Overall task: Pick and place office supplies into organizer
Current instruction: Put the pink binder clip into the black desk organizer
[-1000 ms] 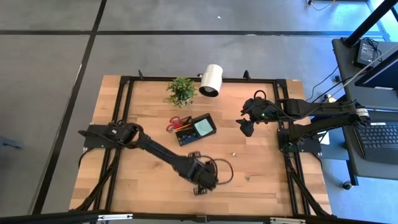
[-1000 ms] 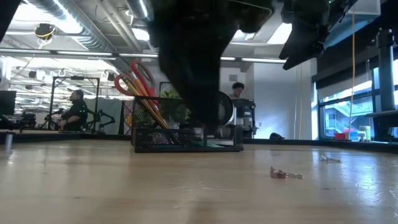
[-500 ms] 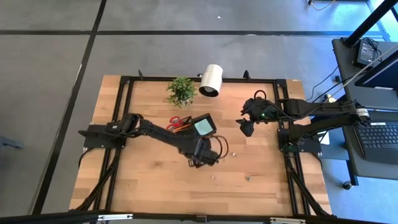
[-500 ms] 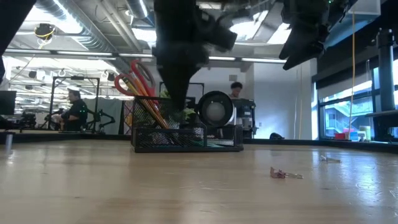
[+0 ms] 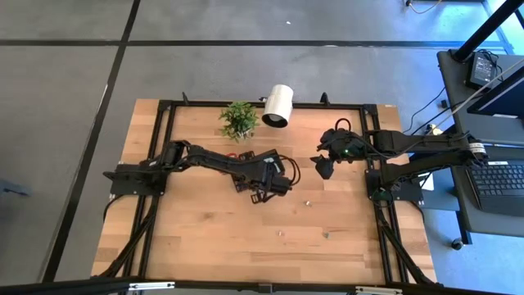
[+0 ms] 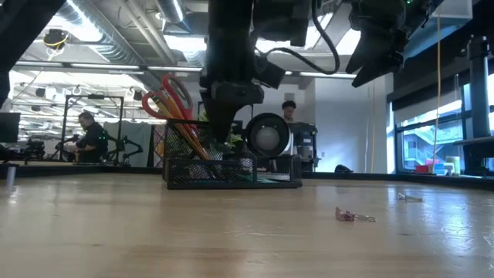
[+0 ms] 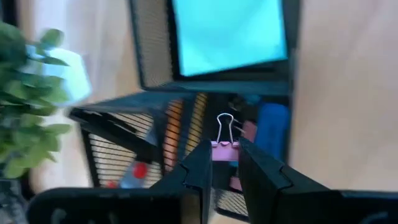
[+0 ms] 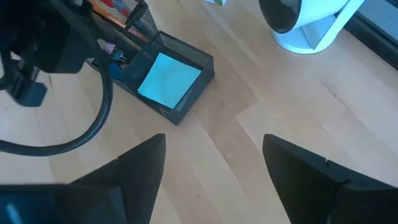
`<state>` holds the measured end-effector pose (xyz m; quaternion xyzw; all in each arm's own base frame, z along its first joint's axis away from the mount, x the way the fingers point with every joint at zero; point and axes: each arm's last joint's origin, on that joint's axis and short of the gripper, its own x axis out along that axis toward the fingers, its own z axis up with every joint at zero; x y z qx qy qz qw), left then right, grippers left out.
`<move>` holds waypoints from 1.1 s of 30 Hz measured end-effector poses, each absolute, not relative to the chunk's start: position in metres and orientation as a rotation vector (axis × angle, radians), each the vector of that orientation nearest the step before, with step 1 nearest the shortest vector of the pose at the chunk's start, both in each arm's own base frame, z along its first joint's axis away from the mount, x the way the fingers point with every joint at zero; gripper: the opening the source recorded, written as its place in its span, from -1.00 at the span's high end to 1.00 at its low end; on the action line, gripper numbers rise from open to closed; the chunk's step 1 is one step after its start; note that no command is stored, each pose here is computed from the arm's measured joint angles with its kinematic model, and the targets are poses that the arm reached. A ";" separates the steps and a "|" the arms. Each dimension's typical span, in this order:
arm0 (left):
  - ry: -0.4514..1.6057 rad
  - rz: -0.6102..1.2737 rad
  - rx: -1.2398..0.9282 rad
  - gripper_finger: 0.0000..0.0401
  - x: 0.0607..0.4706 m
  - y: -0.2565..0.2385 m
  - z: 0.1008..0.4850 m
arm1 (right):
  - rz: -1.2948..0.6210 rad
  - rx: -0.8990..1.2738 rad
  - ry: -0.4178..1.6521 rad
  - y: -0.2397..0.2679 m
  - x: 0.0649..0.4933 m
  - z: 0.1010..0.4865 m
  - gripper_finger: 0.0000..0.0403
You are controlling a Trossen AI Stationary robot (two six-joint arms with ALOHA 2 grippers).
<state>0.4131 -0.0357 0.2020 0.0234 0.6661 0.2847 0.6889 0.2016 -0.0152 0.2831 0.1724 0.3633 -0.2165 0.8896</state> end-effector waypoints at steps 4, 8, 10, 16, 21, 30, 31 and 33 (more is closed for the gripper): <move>1.521 0.598 0.002 0.69 0.412 -0.037 0.201 | -0.456 0.374 0.751 -0.015 0.202 0.283 -0.35; 1.536 0.594 0.002 0.69 0.412 -0.038 0.199 | -0.459 0.380 0.750 -0.015 0.202 0.283 -0.35; 1.540 0.595 0.007 0.69 0.412 -0.038 0.197 | -0.459 0.380 0.750 -0.015 0.202 0.283 -0.35; 1.576 0.637 0.024 0.69 0.405 -0.036 0.180 | -0.459 0.380 0.750 -0.015 0.202 0.283 -0.35; 1.603 0.636 0.022 0.69 0.401 -0.036 0.171 | -0.458 0.379 0.750 -0.015 0.201 0.283 -0.35; 1.588 0.645 0.005 0.62 0.401 -0.036 0.168 | -0.458 0.377 0.750 -0.015 0.201 0.283 -0.35; 1.591 0.640 0.008 0.60 0.401 -0.036 0.168 | -0.458 0.377 0.750 -0.015 0.201 0.283 -0.35; 1.596 0.629 0.008 0.55 0.401 -0.036 0.168 | -0.458 0.377 0.750 -0.015 0.201 0.283 -0.35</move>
